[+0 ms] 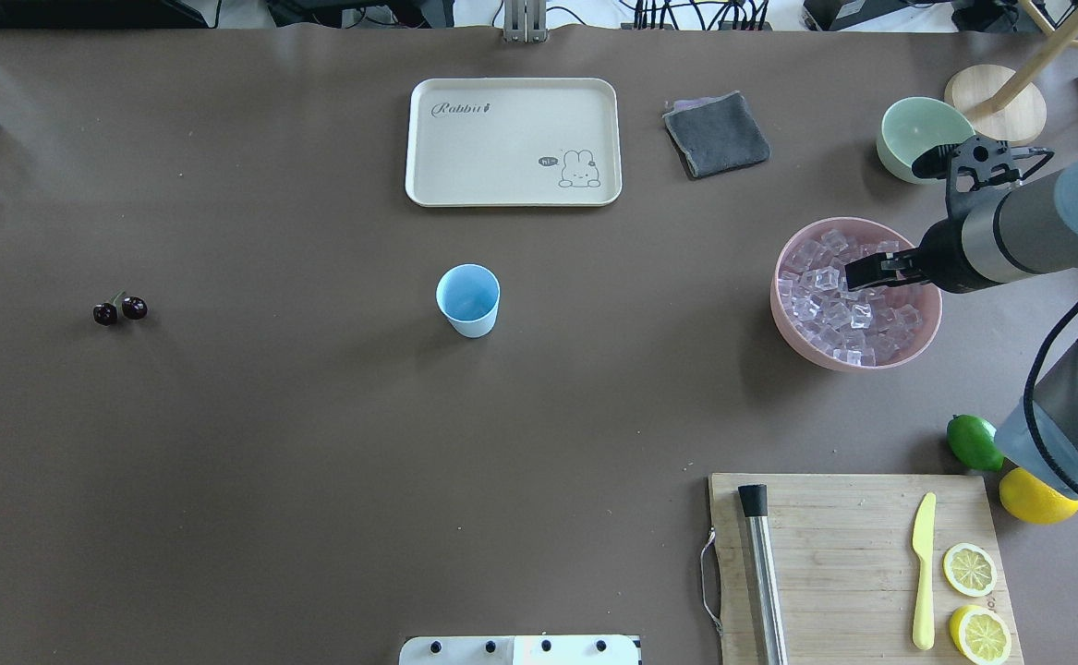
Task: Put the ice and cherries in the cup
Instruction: 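Lower the right gripper into the bowl and grasp another ice cube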
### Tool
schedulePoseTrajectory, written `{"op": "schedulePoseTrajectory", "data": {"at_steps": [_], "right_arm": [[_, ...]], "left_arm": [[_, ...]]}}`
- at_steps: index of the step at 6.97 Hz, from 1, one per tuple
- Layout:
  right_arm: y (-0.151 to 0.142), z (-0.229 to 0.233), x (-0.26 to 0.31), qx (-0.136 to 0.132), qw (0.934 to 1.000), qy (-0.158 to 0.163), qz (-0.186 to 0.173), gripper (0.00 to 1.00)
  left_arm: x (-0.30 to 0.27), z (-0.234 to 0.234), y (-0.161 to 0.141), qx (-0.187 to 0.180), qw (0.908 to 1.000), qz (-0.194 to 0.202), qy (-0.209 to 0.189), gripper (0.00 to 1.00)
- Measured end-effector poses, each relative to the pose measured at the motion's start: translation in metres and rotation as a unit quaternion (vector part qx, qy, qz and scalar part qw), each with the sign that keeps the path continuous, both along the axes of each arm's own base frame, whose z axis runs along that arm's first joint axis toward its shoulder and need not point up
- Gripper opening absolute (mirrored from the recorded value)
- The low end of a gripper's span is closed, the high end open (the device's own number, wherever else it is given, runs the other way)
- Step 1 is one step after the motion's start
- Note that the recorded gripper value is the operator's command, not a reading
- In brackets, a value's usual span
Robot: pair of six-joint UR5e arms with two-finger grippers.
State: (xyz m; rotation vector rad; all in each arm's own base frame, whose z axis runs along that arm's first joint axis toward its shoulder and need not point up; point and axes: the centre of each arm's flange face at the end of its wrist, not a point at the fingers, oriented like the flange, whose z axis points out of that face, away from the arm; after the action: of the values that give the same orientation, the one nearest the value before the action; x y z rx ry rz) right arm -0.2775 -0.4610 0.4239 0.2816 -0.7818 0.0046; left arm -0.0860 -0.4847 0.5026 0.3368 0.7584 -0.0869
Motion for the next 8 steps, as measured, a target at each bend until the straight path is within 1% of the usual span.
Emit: {"op": "schedulePoseTrajectory", "data": {"at_steps": [1,3,6,7,8], "right_arm": [[0.003,0.001,-0.01,-0.002,0.9999,0.009,-0.005,0.68],[0.014,0.007,-0.028,0.003,0.9996,0.025,-0.015,0.68],[0.022,0.017,-0.035,0.001,0.9991,0.036,-0.021,0.68],[0.024,0.02,-0.037,0.0,0.999,0.039,-0.022,0.66],[0.025,0.023,-0.038,-0.001,0.9988,0.042,-0.023,0.62]], "left_arm": [[0.0,0.001,0.0,0.0,1.0,0.0,0.0,0.98],[0.0,0.003,0.003,0.001,1.0,0.0,0.0,0.98],[0.001,0.011,0.013,0.014,0.9999,0.0,0.001,0.98],[0.001,0.011,0.013,0.016,0.9999,0.0,0.001,0.98],[0.001,0.012,0.013,0.016,0.9999,0.0,0.001,0.98]]}}
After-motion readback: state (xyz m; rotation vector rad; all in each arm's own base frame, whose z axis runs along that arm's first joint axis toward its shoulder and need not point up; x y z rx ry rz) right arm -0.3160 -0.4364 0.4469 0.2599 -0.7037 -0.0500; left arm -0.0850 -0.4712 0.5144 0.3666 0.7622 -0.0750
